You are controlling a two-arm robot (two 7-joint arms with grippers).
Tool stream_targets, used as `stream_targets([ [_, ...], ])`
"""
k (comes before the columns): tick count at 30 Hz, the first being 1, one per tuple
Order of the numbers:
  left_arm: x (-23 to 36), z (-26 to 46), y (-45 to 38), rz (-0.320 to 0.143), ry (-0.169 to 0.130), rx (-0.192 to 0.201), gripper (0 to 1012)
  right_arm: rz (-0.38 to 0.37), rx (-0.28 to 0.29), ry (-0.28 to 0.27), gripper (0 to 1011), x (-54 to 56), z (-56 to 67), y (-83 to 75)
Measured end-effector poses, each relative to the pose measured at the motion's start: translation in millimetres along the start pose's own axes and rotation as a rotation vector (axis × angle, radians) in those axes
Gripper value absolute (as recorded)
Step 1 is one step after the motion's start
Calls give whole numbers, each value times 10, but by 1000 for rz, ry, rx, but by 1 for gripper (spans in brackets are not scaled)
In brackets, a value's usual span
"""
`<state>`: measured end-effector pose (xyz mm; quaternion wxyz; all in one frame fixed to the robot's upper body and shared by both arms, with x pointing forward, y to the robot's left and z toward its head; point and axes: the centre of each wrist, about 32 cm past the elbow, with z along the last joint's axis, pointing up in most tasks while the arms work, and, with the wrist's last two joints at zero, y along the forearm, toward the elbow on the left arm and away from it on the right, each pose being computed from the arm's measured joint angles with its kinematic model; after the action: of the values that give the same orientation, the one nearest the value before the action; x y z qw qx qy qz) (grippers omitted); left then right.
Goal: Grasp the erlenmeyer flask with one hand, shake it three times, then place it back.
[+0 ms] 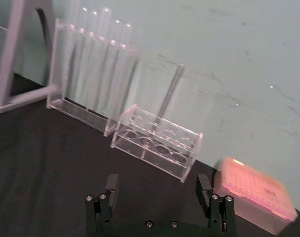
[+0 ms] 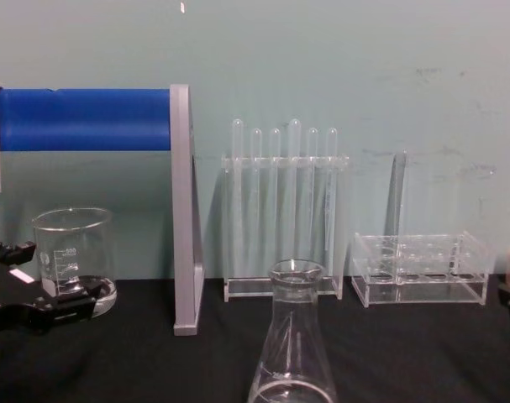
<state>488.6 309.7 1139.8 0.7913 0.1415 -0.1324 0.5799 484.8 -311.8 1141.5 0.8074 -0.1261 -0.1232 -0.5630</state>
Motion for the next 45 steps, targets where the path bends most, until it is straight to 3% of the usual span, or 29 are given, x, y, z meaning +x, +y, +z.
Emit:
stream_targets([
  [5,0,0,0,0,0,0,1001,56,28,21,1000,22,-8,-47],
  [16,0,0,0,0,0,0,1001,284,97,109,1000,43,15,-148],
  [21,0,0,0,0,0,0,1001,396,122,129,1000,-20,43,-128],
  [28,0,0,0,0,0,0,1001,489,135,157,1000,-138,91,-49],
  [45,0,0,0,0,0,0,1001,648,117,222,1000,-406,212,212],
])
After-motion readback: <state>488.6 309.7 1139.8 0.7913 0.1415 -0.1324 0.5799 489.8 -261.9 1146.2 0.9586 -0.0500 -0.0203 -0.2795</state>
